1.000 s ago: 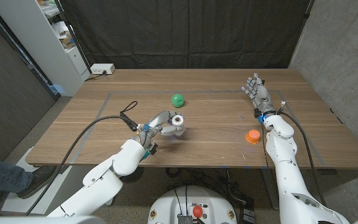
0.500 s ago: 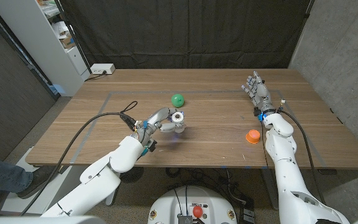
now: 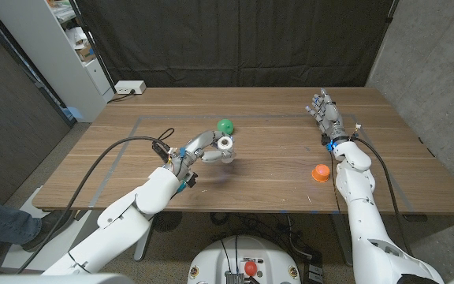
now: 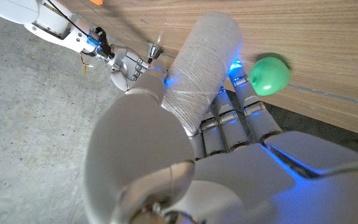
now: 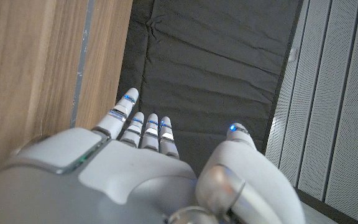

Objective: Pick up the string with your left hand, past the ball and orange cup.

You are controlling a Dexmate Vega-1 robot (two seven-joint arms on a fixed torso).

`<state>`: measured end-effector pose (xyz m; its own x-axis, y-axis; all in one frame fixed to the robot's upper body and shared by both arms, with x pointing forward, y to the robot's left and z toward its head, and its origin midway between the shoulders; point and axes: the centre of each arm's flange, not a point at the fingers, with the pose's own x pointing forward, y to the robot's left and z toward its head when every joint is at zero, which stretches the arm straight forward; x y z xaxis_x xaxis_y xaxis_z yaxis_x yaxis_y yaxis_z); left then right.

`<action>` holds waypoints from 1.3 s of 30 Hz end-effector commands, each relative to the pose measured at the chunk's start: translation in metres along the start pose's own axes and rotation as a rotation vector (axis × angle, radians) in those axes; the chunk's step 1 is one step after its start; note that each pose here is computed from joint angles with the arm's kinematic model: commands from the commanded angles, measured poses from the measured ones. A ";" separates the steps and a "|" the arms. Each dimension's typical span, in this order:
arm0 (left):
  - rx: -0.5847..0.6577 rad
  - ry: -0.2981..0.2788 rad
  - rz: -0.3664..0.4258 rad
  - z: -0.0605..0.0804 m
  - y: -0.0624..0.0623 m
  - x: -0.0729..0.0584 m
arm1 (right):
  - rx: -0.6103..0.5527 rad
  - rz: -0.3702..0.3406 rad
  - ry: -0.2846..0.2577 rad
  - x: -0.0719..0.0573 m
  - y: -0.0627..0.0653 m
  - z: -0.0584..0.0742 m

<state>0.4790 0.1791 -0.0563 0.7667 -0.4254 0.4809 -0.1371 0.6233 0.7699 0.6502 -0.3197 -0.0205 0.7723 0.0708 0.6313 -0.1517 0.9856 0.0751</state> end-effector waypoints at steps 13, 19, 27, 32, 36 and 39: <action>0.048 -0.057 0.028 0.024 0.027 0.000 | 0.003 0.000 0.000 0.001 0.002 0.000; 0.085 -0.071 0.039 0.034 0.034 0.000 | 0.009 -0.004 -0.005 -0.002 0.001 0.000; 0.088 -0.101 0.065 0.040 0.039 0.000 | 0.023 -0.007 -0.013 -0.006 0.002 0.000; 0.112 -0.116 0.073 0.048 0.045 -0.001 | 0.025 -0.006 -0.014 -0.007 0.003 -0.001; 0.122 -0.120 0.083 0.051 0.048 -0.002 | 0.029 -0.007 -0.015 -0.008 0.003 -0.001; 0.129 -0.124 0.086 0.053 0.050 -0.003 | 0.027 -0.007 -0.015 -0.010 0.003 0.000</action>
<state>0.4455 0.1769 -0.0067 0.6866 -0.4561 0.5662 -0.2489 0.5842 0.7725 0.6459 -0.3176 -0.0244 0.7673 0.0625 0.6382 -0.1598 0.9825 0.0959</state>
